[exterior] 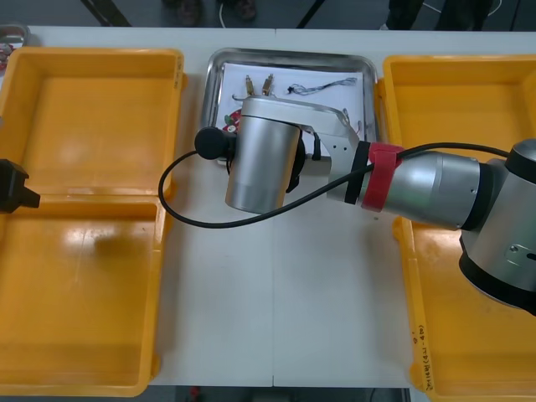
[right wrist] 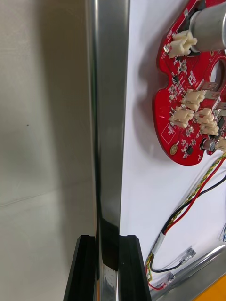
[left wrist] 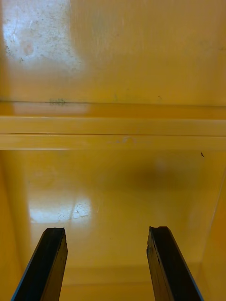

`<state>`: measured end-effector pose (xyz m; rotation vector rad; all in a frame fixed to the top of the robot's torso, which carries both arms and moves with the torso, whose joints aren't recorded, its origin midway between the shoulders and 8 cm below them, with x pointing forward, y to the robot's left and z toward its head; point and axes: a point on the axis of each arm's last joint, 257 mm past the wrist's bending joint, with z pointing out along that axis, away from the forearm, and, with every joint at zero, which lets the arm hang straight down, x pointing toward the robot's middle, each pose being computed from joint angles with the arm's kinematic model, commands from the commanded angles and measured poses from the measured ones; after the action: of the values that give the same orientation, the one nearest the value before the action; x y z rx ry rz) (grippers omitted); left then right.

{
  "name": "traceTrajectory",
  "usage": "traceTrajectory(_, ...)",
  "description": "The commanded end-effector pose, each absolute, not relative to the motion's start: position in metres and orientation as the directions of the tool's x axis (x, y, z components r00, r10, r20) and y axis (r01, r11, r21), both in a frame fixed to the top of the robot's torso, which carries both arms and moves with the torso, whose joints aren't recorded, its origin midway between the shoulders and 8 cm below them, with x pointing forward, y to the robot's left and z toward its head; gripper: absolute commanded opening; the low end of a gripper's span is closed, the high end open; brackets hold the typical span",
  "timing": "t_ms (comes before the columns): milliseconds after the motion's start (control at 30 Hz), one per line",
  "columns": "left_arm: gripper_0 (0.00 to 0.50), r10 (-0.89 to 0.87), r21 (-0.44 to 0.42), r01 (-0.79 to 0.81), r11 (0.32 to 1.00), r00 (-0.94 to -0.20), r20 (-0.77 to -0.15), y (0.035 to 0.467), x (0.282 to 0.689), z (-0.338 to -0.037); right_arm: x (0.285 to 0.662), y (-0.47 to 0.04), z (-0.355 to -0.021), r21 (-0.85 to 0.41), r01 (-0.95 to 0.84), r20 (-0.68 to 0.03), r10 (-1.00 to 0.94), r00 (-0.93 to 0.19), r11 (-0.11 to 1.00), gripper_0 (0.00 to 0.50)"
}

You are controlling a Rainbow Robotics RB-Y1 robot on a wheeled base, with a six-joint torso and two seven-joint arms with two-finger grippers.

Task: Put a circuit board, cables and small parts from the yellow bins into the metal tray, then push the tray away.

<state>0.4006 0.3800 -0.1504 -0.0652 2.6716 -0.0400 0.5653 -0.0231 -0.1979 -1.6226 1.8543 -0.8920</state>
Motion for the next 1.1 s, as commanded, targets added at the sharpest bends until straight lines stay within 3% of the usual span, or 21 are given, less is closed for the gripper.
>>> traceTrajectory(33,0.5,0.02,0.035,0.004,0.999,-0.881,-0.473,0.396,0.396,-0.135,0.575,0.011,-0.161,-0.788,-0.615,0.013,-0.996,-0.084,0.041,0.0)
traceTrajectory(667,0.5,0.02,0.035,0.004,0.999,-0.881,-0.473,0.396,0.396,-0.135,0.598,0.031,-0.154,-0.808,-0.589,0.001,-1.0,0.001,-0.001,0.0)
traceTrajectory(1100,0.5,0.02,0.035,0.004,0.999,-0.881,-0.473,0.396,0.396,-0.135,0.612,0.023,-0.148,-0.82,-0.572,0.034,-0.999,0.006,-0.031,0.0)
